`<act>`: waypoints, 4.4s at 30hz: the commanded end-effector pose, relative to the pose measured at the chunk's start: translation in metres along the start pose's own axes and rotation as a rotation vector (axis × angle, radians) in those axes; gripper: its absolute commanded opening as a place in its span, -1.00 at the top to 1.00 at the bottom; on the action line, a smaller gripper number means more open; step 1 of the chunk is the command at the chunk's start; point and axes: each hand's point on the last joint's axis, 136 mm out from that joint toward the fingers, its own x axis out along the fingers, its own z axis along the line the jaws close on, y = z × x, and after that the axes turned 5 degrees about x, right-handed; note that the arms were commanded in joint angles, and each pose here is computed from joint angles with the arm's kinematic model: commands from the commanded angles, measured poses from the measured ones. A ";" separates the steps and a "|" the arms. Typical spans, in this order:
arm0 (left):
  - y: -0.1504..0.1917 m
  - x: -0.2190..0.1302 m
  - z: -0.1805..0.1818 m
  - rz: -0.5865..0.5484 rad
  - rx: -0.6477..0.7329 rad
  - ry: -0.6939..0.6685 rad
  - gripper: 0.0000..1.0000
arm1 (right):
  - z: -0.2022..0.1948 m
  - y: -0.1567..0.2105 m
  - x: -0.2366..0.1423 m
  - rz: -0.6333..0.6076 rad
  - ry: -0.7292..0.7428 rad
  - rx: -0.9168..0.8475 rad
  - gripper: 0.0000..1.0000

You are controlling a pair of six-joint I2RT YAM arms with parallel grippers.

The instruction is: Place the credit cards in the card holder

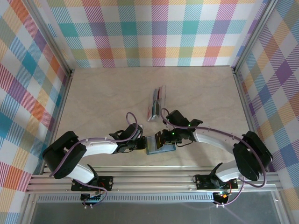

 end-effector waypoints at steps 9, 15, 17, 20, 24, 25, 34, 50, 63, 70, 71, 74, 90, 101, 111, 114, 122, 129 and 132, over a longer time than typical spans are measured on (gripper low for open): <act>0.010 0.009 0.007 0.030 0.027 -0.029 0.66 | -0.019 0.011 0.022 0.086 -0.041 0.029 1.00; 0.013 0.014 0.007 0.044 0.023 -0.025 0.71 | -0.027 0.013 0.031 0.102 -0.033 0.049 1.00; 0.015 0.015 0.008 0.047 0.020 -0.027 0.72 | -0.028 0.013 0.034 0.107 -0.034 0.054 1.00; 0.016 0.015 0.009 0.051 0.019 -0.027 0.74 | -0.030 0.013 0.037 0.114 -0.035 0.069 1.00; 0.017 0.016 0.010 0.053 0.018 -0.029 0.74 | -0.032 0.014 0.041 0.115 -0.039 0.082 1.00; 0.017 0.015 0.010 0.050 0.016 -0.028 0.75 | -0.033 0.015 0.042 0.117 -0.042 0.086 1.00; 0.020 0.017 0.011 0.058 0.014 -0.027 0.76 | -0.035 0.016 0.050 0.112 -0.067 0.113 1.00; 0.019 0.017 0.010 0.051 0.005 -0.017 0.77 | -0.012 0.013 0.055 0.068 -0.085 0.080 0.89; 0.020 0.016 0.010 0.046 -0.001 -0.014 0.78 | 0.004 0.010 0.060 0.080 -0.073 0.026 0.69; 0.020 0.016 0.011 0.046 0.001 -0.020 0.77 | 0.009 0.013 0.053 0.087 -0.062 0.005 0.50; 0.020 0.016 0.011 0.046 0.002 -0.019 0.77 | 0.009 0.014 0.053 0.091 -0.057 0.003 0.43; 0.019 0.016 0.011 0.045 0.004 -0.021 0.78 | 0.009 0.017 0.050 0.100 -0.049 -0.009 0.28; 0.019 0.018 0.011 0.050 0.007 -0.028 0.78 | 0.005 0.017 0.012 0.058 0.088 -0.110 -0.17; 0.018 0.018 0.010 0.051 0.008 -0.028 0.77 | -0.016 -0.018 -0.015 -0.066 0.341 -0.169 0.12; 0.019 0.018 0.011 0.053 0.012 -0.030 0.78 | -0.042 -0.027 0.001 -0.041 0.443 -0.133 0.03; 0.019 0.019 0.011 0.054 0.011 -0.030 0.78 | -0.051 -0.025 0.007 -0.026 0.461 -0.120 -0.03; 0.020 0.021 0.010 0.058 0.011 -0.025 0.78 | -0.063 -0.016 0.026 0.024 0.468 -0.091 0.00; 0.019 0.020 0.011 0.056 0.011 -0.029 0.78 | -0.072 -0.009 0.034 0.045 0.479 -0.074 0.14; 0.019 0.019 0.011 0.056 0.011 -0.028 0.78 | -0.073 -0.008 0.034 0.046 0.475 -0.073 0.26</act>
